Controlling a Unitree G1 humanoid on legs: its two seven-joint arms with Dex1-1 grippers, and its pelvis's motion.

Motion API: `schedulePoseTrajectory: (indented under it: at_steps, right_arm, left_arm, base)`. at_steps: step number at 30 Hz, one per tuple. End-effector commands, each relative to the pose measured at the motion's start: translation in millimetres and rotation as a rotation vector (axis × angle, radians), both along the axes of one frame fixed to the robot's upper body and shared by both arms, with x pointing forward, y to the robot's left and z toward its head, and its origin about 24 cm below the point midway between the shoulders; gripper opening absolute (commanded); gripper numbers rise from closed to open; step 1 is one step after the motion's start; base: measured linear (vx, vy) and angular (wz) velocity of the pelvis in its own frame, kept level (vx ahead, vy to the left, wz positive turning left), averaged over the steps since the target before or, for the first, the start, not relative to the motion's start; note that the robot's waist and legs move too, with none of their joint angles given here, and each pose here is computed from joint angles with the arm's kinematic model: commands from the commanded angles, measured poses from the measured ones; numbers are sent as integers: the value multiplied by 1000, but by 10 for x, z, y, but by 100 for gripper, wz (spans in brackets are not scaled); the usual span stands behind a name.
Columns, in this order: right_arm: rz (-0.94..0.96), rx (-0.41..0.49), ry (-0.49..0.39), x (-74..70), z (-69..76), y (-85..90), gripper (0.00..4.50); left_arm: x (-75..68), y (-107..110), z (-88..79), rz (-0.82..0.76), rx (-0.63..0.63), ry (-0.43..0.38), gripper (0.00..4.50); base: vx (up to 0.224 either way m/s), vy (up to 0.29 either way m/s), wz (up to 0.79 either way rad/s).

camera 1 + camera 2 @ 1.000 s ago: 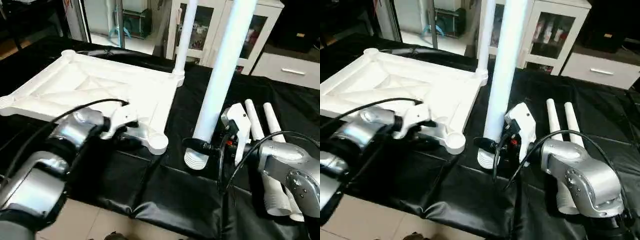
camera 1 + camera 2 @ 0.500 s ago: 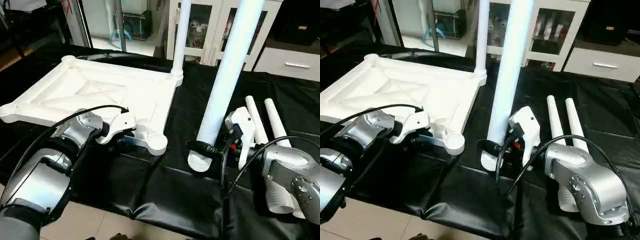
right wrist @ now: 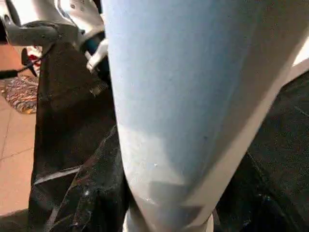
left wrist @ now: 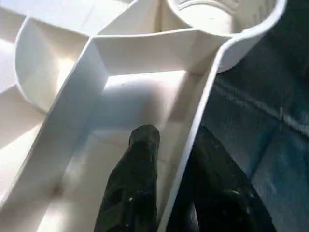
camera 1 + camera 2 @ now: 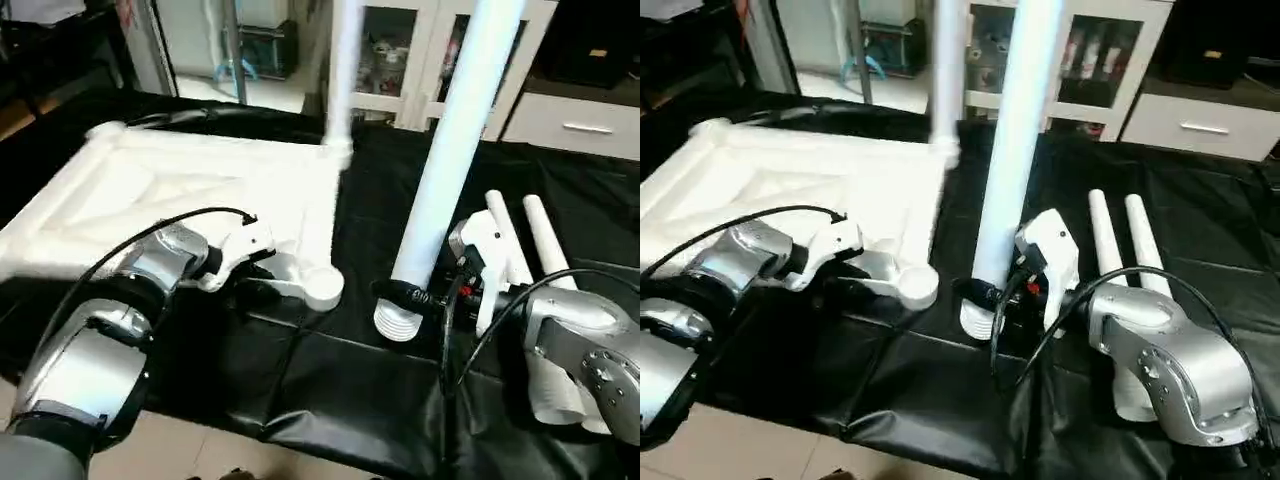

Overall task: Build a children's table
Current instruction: Pick table leg

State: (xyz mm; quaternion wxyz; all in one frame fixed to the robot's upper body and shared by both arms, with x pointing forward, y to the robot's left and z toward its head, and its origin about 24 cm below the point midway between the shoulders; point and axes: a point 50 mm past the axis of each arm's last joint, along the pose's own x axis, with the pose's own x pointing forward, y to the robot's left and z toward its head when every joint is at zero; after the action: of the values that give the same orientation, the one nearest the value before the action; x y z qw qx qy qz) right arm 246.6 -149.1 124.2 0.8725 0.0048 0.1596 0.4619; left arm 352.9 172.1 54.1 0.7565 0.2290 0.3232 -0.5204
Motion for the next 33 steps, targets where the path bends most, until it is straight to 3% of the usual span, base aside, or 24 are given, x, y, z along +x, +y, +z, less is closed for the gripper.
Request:
schedulePoseTrajectory:
  at_steps: [1,5,6,10,17,19,20,24,26,30,33]
  right_arm:
    - [-3,3,-20,23,13,15,187]
    - [-15,9,-26,44,6,23,187]
    - [-38,11,-34,69,5,7,187]
    - [-112,12,-53,147,2,-32,187]
    - [-148,34,-60,217,11,-18,187]
    - [-134,30,-55,223,1,-1,187]
    - [-125,29,-54,223,-1,10,187]
    - [-109,29,-54,231,9,27,187]
    - [-108,29,-54,234,12,27,187]
    - [-100,28,-54,240,16,38,187]
    - [-106,32,-59,253,26,42,187]
  left_arm:
    - [-66,17,-170,120,-26,41,73]
    - [-104,-126,-168,92,-86,-15,67]
    - [-169,-232,-157,1,-123,-93,66]
    - [-314,-420,-165,-106,-156,-194,49]
    - [-485,-663,-166,-75,-240,-180,13]
    - [-472,-650,-182,-33,-231,-203,9]
    - [-459,-616,-177,-16,-226,-206,53]
    - [-386,-463,-101,67,-208,-213,66]
    - [-377,-438,-80,78,-201,-219,99]
    - [-375,-358,-72,93,-156,-207,117]
    - [-423,-332,-134,85,-122,-152,123]
  base:
    - [0,0,0]
    - [0,0,0]
    - [0,0,0]
    - [0,0,0]
    - [0,0,0]
    - [0,0,0]
    - [0,0,0]
    - [0,0,0]
    - [0,0,0]
    - [0,0,0]
    - [0,0,0]
